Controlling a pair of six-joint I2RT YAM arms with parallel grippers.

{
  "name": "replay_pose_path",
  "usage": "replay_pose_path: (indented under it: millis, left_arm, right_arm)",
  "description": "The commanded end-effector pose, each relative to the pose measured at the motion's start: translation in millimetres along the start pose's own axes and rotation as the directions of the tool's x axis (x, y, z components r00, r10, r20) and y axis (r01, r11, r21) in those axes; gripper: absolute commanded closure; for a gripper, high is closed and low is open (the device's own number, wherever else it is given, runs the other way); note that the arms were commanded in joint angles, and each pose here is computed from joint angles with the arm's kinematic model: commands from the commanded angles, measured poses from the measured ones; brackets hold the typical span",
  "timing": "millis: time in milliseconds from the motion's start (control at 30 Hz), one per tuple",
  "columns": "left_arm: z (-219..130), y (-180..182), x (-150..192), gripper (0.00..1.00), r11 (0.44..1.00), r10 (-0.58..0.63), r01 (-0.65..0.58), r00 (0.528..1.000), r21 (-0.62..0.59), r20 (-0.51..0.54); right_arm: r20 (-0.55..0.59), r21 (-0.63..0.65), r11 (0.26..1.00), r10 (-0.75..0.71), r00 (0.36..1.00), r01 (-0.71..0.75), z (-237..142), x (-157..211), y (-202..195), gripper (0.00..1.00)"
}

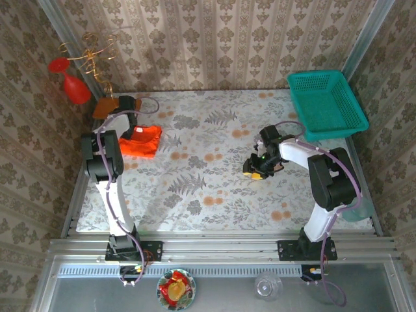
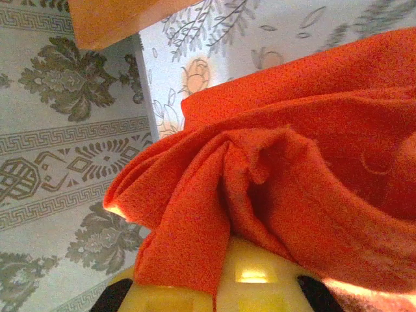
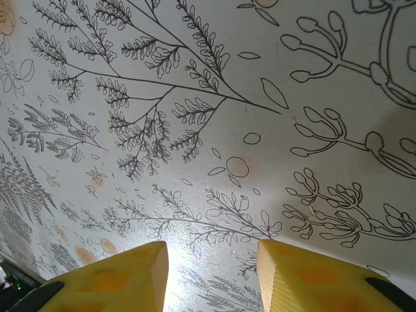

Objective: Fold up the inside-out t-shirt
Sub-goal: Move the T-shirt to the top-left of the table.

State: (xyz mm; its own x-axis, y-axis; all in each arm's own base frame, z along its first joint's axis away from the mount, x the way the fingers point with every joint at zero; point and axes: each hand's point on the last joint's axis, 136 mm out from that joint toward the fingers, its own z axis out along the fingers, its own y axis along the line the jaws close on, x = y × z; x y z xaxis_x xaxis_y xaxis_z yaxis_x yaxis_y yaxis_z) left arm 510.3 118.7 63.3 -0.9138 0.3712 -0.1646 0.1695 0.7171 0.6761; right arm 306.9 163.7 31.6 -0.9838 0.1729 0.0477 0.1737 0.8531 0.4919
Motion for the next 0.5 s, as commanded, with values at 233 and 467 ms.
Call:
replay_pose_path:
  millis: [233,467]
  left_arm:
    - [34.1,29.2,-0.6,0.98,0.998,-0.027,0.025,0.999,-0.057,-0.035]
    - [36.2,43.6,1.2,0.75,0.994,-0.071,0.066,0.996,-0.084,-0.051]
  right_arm:
    - [-0.045,-0.011,1.000,0.028,0.999,-0.029,3.5,4.5,0.5,0.59]
    - [-0.055,-0.002,1.000,0.020,0.998,-0.021,-4.1,3.6,7.0,0.60]
